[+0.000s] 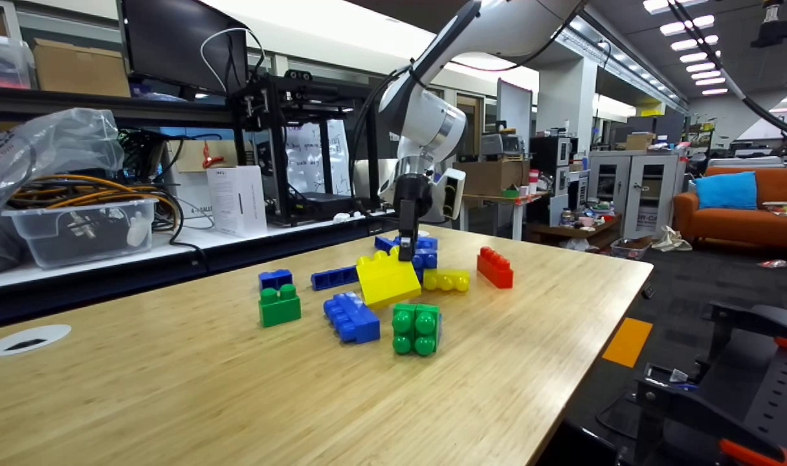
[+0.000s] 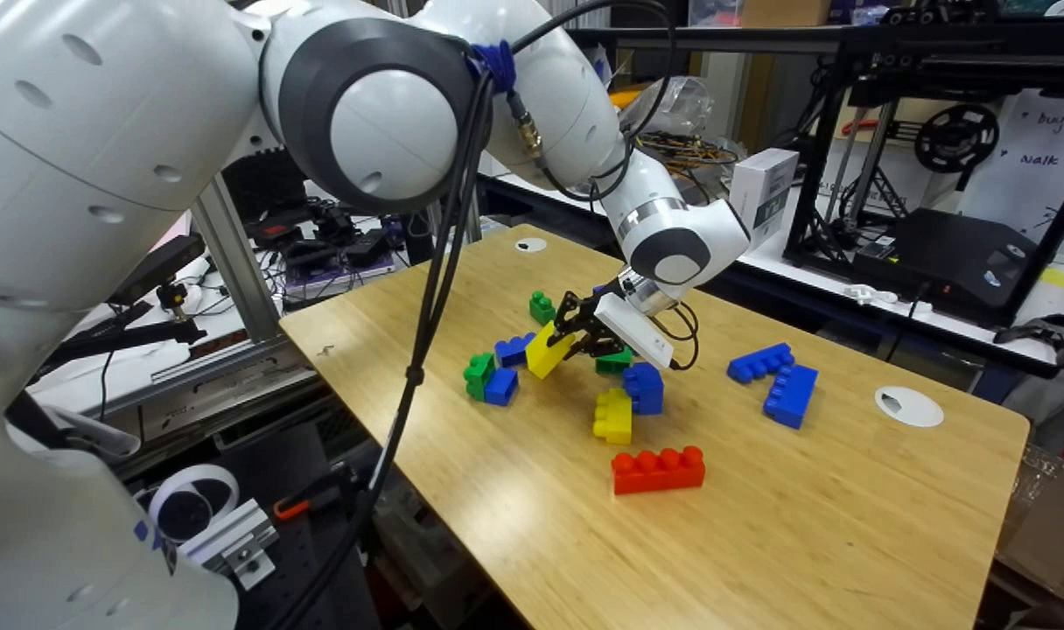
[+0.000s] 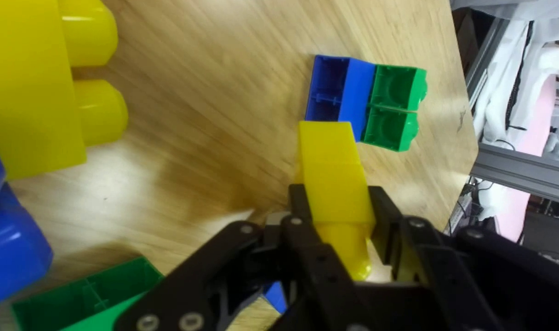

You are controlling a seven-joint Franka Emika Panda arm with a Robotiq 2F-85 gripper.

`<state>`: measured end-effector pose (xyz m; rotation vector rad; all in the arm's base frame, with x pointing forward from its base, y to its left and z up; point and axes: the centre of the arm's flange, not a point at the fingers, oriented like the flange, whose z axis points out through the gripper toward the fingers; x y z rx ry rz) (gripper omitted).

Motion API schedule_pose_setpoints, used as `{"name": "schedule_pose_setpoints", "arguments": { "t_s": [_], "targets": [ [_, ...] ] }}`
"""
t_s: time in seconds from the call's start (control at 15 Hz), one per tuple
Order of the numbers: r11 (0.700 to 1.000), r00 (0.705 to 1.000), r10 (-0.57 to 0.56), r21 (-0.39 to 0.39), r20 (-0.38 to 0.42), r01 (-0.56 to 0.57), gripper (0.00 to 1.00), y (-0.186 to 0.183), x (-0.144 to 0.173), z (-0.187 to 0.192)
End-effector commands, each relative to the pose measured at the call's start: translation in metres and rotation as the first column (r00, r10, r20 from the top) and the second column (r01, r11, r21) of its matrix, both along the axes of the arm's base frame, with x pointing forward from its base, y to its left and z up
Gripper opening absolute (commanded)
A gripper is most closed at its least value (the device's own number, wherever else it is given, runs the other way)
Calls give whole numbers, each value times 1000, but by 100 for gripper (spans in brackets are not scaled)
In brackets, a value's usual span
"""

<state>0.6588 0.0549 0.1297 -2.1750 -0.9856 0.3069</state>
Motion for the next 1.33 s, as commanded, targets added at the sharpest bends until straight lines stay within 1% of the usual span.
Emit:
{"name": "schedule_pose_setpoints", "arguments": {
  "t_s": [0.0, 0.27, 0.47, 0.6, 0.8, 0.93, 1.27],
  "targets": [
    [998, 998, -36, -57, 44, 38, 10, 1, 10, 2],
    [993, 995, -59, -101, 80, 67, 10, 3, 17, 1],
    [992, 995, -67, -101, 68, 74, 10, 3, 20, -4],
    [993, 996, -76, -82, 46, 80, 10, 0, 24, -12],
    [992, 995, -88, -87, 43, 92, 10, -7, 27, -20],
    [989, 994, -96, -105, 44, 100, 10, -10, 27, -26],
    [981, 991, -111, -153, 81, 122, 10, -12, 31, -32]
  ]
}}
